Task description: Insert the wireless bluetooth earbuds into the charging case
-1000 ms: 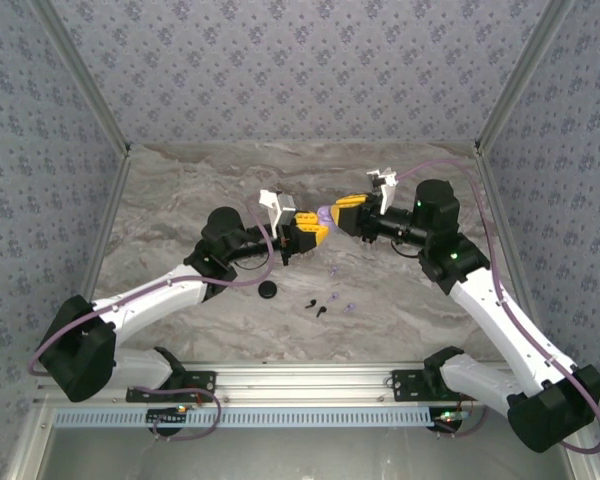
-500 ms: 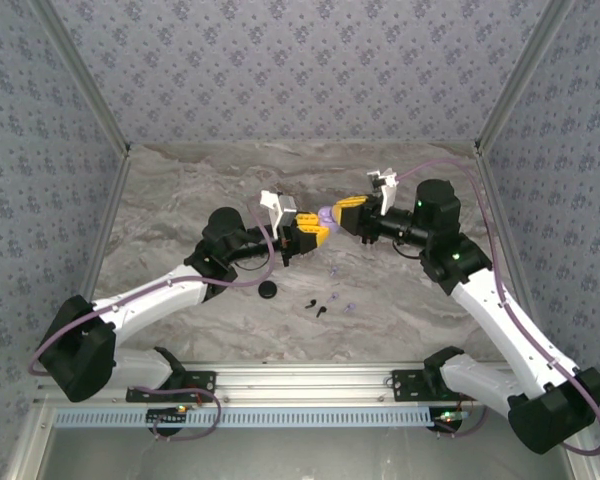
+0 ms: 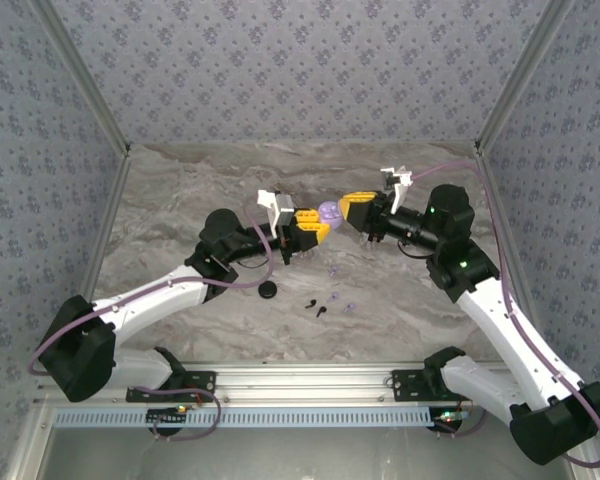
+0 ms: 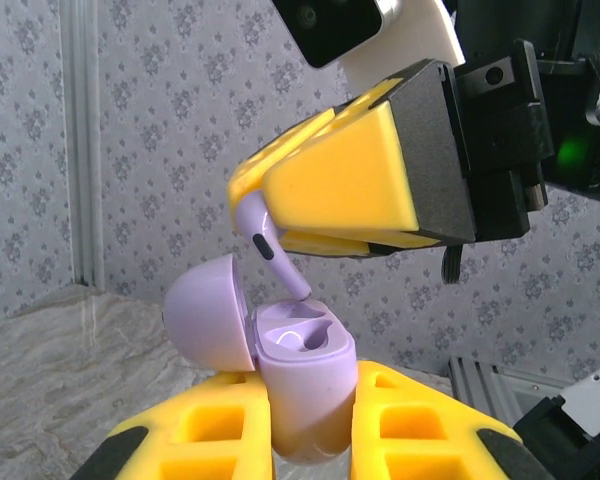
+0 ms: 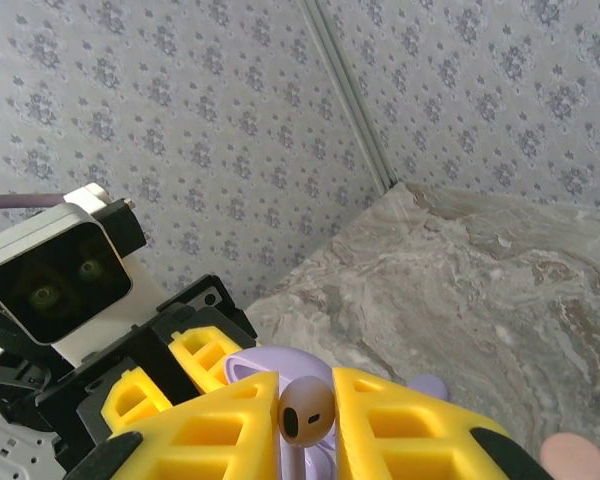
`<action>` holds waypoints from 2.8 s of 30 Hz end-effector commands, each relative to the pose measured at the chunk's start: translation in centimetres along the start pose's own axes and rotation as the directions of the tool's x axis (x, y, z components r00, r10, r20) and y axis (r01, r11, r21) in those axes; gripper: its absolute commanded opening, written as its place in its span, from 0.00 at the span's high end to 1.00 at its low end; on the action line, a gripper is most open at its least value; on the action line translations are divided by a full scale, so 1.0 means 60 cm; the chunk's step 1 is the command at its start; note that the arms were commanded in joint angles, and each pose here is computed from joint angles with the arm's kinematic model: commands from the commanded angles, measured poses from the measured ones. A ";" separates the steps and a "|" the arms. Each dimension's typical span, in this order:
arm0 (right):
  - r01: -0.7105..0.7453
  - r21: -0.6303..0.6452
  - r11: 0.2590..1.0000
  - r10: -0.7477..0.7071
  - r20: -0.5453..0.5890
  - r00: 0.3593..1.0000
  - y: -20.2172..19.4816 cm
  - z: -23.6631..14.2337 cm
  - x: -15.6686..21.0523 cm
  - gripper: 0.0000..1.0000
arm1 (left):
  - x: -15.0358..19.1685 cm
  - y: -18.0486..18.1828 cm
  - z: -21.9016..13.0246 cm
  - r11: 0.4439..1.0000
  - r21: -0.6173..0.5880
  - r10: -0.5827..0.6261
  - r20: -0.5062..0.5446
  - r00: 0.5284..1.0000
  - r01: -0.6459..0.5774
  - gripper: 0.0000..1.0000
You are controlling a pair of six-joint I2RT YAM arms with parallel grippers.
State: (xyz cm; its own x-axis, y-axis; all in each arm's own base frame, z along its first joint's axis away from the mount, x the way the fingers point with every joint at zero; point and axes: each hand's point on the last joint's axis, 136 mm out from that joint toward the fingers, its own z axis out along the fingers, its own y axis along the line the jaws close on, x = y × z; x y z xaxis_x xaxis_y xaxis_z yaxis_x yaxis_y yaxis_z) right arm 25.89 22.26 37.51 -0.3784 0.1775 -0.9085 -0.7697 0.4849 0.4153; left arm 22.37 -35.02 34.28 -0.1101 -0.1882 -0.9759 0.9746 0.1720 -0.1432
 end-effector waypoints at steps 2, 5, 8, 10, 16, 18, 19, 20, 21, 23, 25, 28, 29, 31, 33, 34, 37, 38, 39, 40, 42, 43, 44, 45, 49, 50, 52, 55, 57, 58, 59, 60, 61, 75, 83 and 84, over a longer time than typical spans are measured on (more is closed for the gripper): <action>-0.028 -0.045 0.999 0.031 0.076 0.997 0.015 -0.004 -0.025 0.79 | -0.040 -0.016 -0.002 0.999 0.018 0.038 0.078 0.996 -0.039 1.00; -0.037 -0.053 0.998 0.041 0.088 0.995 0.017 -0.003 -0.028 0.79 | -0.039 -0.016 -0.001 0.999 0.019 0.034 0.078 0.996 -0.036 1.00; -0.038 -0.062 0.997 0.043 0.097 0.994 0.022 -0.003 -0.031 0.79 | -0.040 -0.016 -0.001 0.999 0.020 0.034 0.079 0.996 -0.036 1.00; -0.038 -0.065 0.997 0.044 0.098 0.994 0.023 -0.002 -0.031 0.79 | -0.041 -0.016 -0.001 0.999 0.022 0.035 0.081 0.996 -0.037 1.00; -0.037 -0.075 0.997 0.044 0.096 0.994 0.026 0.004 -0.029 0.79 | -0.041 -0.017 0.000 0.999 0.025 0.031 0.085 0.996 -0.034 1.00; -0.037 -0.079 0.996 0.044 0.087 0.995 0.028 0.009 -0.025 0.79 | -0.043 -0.017 0.000 0.999 0.025 0.032 0.088 0.996 -0.034 1.00; -0.038 -0.078 0.996 0.045 0.083 0.996 0.027 0.010 -0.023 0.79 | -0.044 -0.017 -0.001 0.999 0.025 0.032 0.089 0.996 -0.034 1.00; -0.036 -0.078 0.996 0.043 0.081 0.996 0.027 0.011 -0.023 0.79 | -0.043 -0.017 -0.001 0.999 0.025 0.031 0.090 0.995 -0.033 1.00; -0.039 -0.076 0.996 0.045 0.077 0.996 0.026 0.012 -0.020 0.79 | -0.044 -0.017 -0.001 0.999 0.025 0.031 0.092 0.995 -0.034 1.00; -0.040 -0.075 0.996 0.045 0.072 0.996 0.025 0.014 -0.017 0.79 | -0.044 -0.017 -0.001 0.999 0.025 0.029 0.092 0.995 -0.031 1.00; -0.042 -0.074 0.996 0.047 0.066 0.997 0.024 0.016 -0.014 0.79 | -0.044 -0.017 -0.002 0.999 0.024 0.029 0.094 0.995 -0.032 1.00; -0.043 -0.072 0.996 0.047 0.062 0.997 0.023 0.017 -0.011 0.79 | -0.045 -0.018 -0.002 0.999 0.025 0.028 0.095 0.995 -0.031 1.00; -0.043 -0.074 0.996 0.047 0.060 0.997 0.023 0.017 -0.010 0.79 | -0.046 -0.017 -0.003 0.999 0.022 0.031 0.098 0.995 -0.034 1.00; -0.043 -0.074 0.996 0.047 0.059 0.997 0.024 0.016 -0.011 0.79 | -0.046 -0.017 -0.004 0.999 0.017 0.031 0.099 0.995 -0.033 1.00; -0.042 -0.074 0.996 0.047 0.058 0.997 0.025 0.015 -0.010 0.79 | -0.046 -0.015 -0.004 0.999 0.011 0.031 0.101 0.994 -0.032 1.00; -0.043 -0.075 0.996 0.047 0.058 0.997 0.026 0.015 -0.009 0.79 | -0.046 -0.014 -0.004 0.999 0.009 0.032 0.102 0.994 -0.033 1.00; -0.046 -0.076 0.996 0.050 0.058 0.997 0.026 0.015 -0.008 0.79 | -0.047 -0.015 -0.003 0.999 0.011 0.031 0.104 0.994 -0.032 1.00; -0.046 -0.077 0.996 0.051 0.059 0.997 0.026 0.015 -0.009 0.79 | -0.048 -0.014 -0.004 0.999 0.010 0.032 0.106 0.994 -0.033 1.00; -0.046 -0.080 0.996 0.051 0.058 0.997 0.027 0.015 -0.008 0.79 | -0.048 -0.014 -0.004 0.999 0.009 0.030 0.106 0.994 -0.032 1.00; -0.046 -0.080 0.996 0.050 0.060 0.997 0.028 0.015 -0.009 0.79 | -0.048 -0.014 -0.004 0.999 0.009 0.032 0.108 0.994 -0.033 1.00; -0.048 -0.082 0.996 0.053 0.058 0.997 0.028 0.016 -0.008 0.79 | -0.050 -0.014 -0.005 0.999 0.006 0.033 0.110 0.993 -0.034 1.00; -0.047 -0.081 0.996 0.052 0.060 0.997 0.029 0.015 -0.009 0.79 | -0.050 -0.013 -0.005 0.999 0.004 0.034 0.111 0.993 -0.034 1.00; -0.047 -0.081 0.996 0.052 0.057 0.997 0.028 0.015 -0.007 0.79 | -0.050 -0.013 -0.005 0.999 0.004 0.034 0.112 0.993 -0.035 1.00; -0.046 -0.078 0.996 0.051 0.061 0.997 0.028 0.014 -0.008 0.79 | -0.050 -0.014 -0.004 0.999 0.005 0.032 0.112 0.993 -0.033 1.00; -0.045 -0.079 0.996 0.050 0.069 0.996 0.029 0.014 -0.012 0.79 | -0.048 -0.012 -0.004 0.999 0.002 0.034 0.106 0.994 -0.034 1.00; -0.042 -0.079 0.996 0.048 0.074 0.996 0.030 0.014 -0.015 0.79 | -0.045 -0.011 -0.003 0.999 0.001 0.033 0.103 0.994 -0.034 1.00; -0.038 -0.081 0.996 0.045 0.080 0.996 0.032 0.013 -0.020 0.79 | -0.044 -0.011 -0.002 1.000 0.002 0.030 0.101 0.994 -0.031 1.00; -0.031 -0.088 0.996 0.038 0.087 0.996 0.037 0.013 -0.026 0.79 | -0.043 -0.010 -0.002 1.000 0.001 0.030 0.099 0.995 -0.030 1.00; -0.030 -0.090 0.995 0.038 0.085 0.996 0.038 0.014 -0.027 0.79 | -0.043 -0.010 -0.001 1.000 0.002 0.029 0.099 0.995 -0.030 1.00; -0.031 -0.091 0.995 0.039 0.085 0.996 0.038 0.016 -0.026 0.79 | -0.043 -0.009 -0.002 1.000 0.001 0.030 0.099 0.995 -0.030 1.00; -0.030 -0.093 0.995 0.038 0.084 0.996 0.039 0.016 -0.026 0.79 | -0.043 -0.010 -0.001 1.000 0.004 0.030 0.099 0.995 -0.031 1.00; -0.030 -0.095 0.995 0.038 0.084 0.996 0.040 0.017 -0.026 0.79 | -0.041 -0.009 -0.001 1.000 0.001 0.028 0.096 0.995 -0.028 1.00; -0.028 -0.095 0.995 0.036 0.086 0.996 0.041 0.016 -0.027 0.79 | -0.041 -0.009 -0.001 1.000 0.002 0.029 0.097 0.995 -0.029 1.00; -0.023 -0.104 0.994 0.032 0.088 0.996 0.047 0.021 -0.029 0.79 | -0.040 -0.009 -0.001 1.000 0.001 0.023 0.099 0.995 -0.024 1.00; -0.014 -0.095 0.995 0.023 0.100 0.995 0.047 0.019 -0.035 0.79 | -0.039 -0.008 -0.001 1.000 0.000 0.022 0.100 0.995 -0.022 1.00; -0.014 -0.094 0.995 0.024 0.100 0.995 0.046 0.019 -0.035 0.79 | -0.039 -0.008 -0.001 1.000 0.001 0.020 0.100 0.995 -0.020 1.00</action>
State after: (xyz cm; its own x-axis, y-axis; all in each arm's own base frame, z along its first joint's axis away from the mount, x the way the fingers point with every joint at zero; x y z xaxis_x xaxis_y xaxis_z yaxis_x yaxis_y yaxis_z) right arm 25.51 24.15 38.49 -0.3883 0.2536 -0.8859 -0.7846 0.4132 0.4622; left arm 22.61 -34.73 35.24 -0.0976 -0.2331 -0.9675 0.9721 0.1863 -0.1429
